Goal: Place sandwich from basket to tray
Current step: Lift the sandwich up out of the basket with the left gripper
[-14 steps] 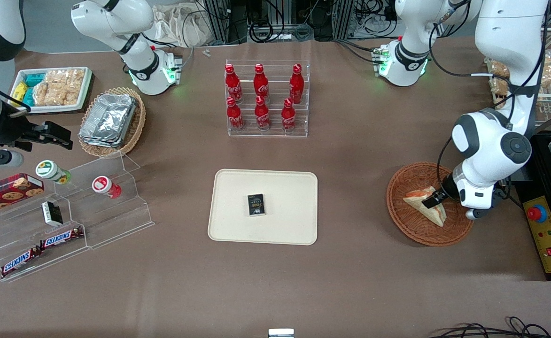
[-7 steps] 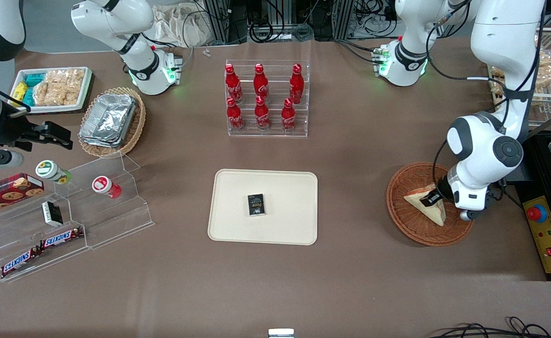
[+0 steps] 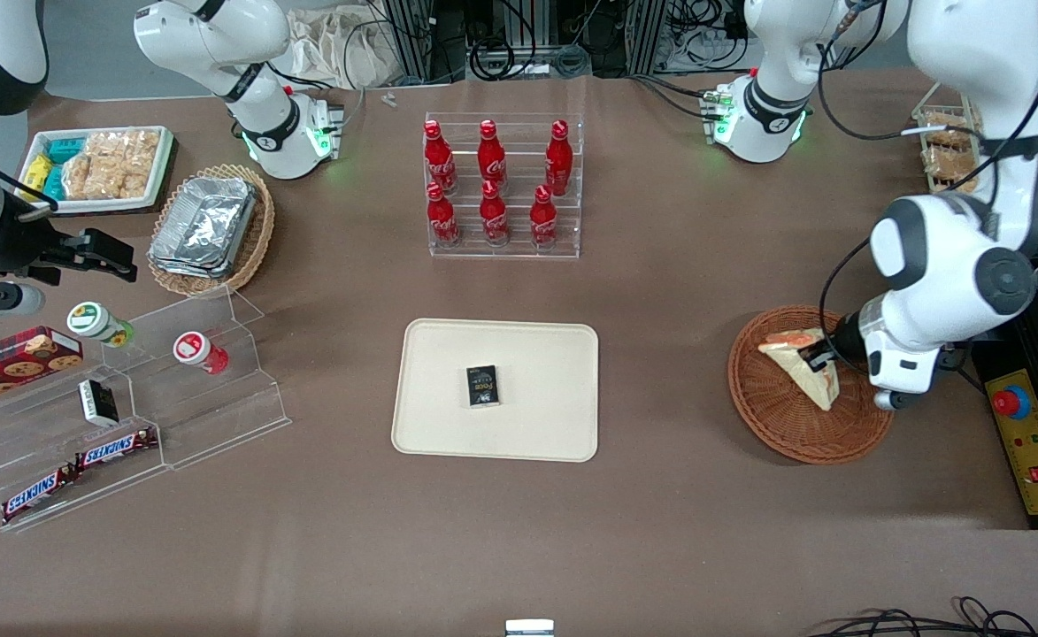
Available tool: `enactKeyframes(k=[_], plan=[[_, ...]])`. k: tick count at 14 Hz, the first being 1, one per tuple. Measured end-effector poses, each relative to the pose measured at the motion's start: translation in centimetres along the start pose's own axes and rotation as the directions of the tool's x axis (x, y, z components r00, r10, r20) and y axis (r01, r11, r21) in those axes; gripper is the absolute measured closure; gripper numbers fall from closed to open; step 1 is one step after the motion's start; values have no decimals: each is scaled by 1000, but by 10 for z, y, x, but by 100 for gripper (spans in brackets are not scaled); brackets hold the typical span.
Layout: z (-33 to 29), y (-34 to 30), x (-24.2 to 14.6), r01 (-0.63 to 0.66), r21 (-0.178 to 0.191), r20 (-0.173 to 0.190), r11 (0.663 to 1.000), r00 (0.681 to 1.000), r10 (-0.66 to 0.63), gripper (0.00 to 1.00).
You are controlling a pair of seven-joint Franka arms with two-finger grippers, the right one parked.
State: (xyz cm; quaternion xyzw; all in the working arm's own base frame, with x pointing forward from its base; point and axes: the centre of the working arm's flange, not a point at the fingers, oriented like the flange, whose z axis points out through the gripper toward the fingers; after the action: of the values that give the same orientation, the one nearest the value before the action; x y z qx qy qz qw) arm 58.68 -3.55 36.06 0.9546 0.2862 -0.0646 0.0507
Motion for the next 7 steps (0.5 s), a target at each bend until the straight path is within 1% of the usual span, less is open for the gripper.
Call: enactKeyframes(k=[1,3,4,5,7], plan=[[-27,5,-4,-13,4,24,1000,1000,13,84],[-76,15,-11,-39,11,57,999,998,39,84],[-99,21,-15,-56,17,62,998,997,55,84],[-118,28,-19,-77,26,57,997,996,75,84],[-140,43,-30,-125,49,33,991,992,124,84]])
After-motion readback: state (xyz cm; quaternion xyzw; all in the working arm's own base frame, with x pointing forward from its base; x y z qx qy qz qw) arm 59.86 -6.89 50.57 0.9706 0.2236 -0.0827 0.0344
